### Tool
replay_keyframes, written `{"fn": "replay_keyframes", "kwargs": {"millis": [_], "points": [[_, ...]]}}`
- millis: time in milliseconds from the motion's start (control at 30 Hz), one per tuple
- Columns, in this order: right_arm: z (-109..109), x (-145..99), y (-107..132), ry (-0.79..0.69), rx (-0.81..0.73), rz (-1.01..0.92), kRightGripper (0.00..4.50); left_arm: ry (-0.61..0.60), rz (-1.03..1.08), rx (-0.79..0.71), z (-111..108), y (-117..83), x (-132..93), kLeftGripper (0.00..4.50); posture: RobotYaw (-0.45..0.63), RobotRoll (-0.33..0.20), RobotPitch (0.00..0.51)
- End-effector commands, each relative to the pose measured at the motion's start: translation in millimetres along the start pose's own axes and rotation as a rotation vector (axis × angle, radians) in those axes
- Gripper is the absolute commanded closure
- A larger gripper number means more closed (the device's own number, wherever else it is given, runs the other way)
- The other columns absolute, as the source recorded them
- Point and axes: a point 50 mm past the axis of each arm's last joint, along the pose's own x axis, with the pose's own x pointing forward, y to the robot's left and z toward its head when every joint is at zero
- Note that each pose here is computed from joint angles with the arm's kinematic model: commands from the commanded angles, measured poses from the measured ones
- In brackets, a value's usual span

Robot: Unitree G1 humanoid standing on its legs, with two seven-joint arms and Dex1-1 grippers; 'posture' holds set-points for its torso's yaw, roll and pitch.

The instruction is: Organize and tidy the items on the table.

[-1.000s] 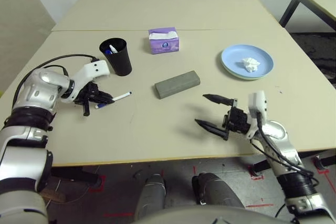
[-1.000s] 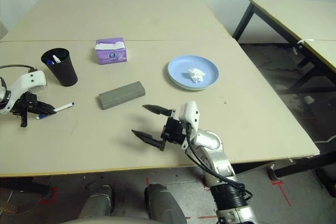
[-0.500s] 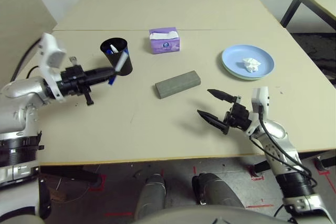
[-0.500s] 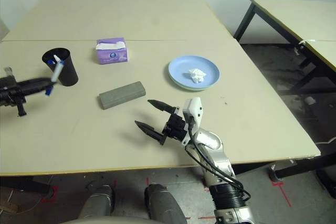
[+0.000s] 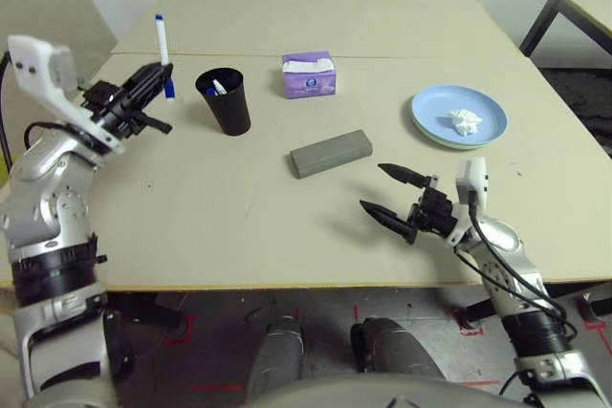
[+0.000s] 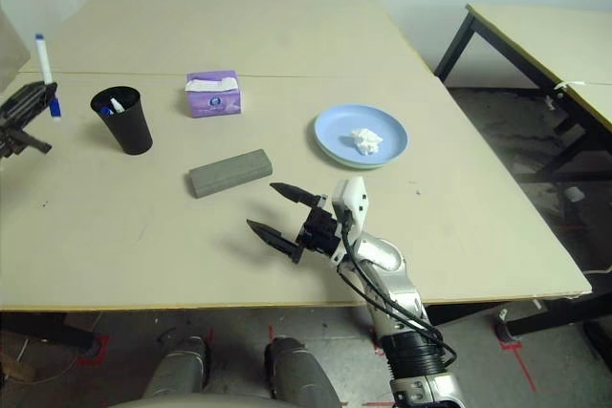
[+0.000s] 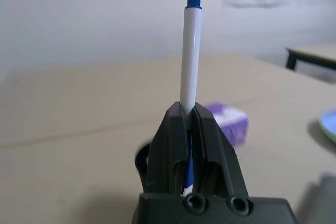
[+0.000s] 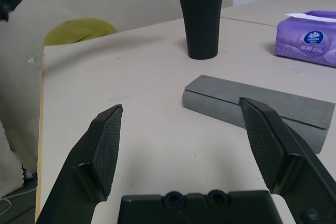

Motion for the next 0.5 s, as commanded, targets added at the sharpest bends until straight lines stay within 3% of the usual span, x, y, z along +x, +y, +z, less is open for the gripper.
{"fn": "replay_keyframes", "kwargs": {"millis": [33,500], "points": [[-5,-2,2,0.02,0.003,0.002,0.0,0.005,0.036,0.006,-5,3,15,4.49,-0.04,0.0,0.103],[-7,-6,7,0.031,-0.001,-0.005,0.0,0.055,0.058,0.017,-35,11,42,4.49,-0.08,0.0,0.11]]}}
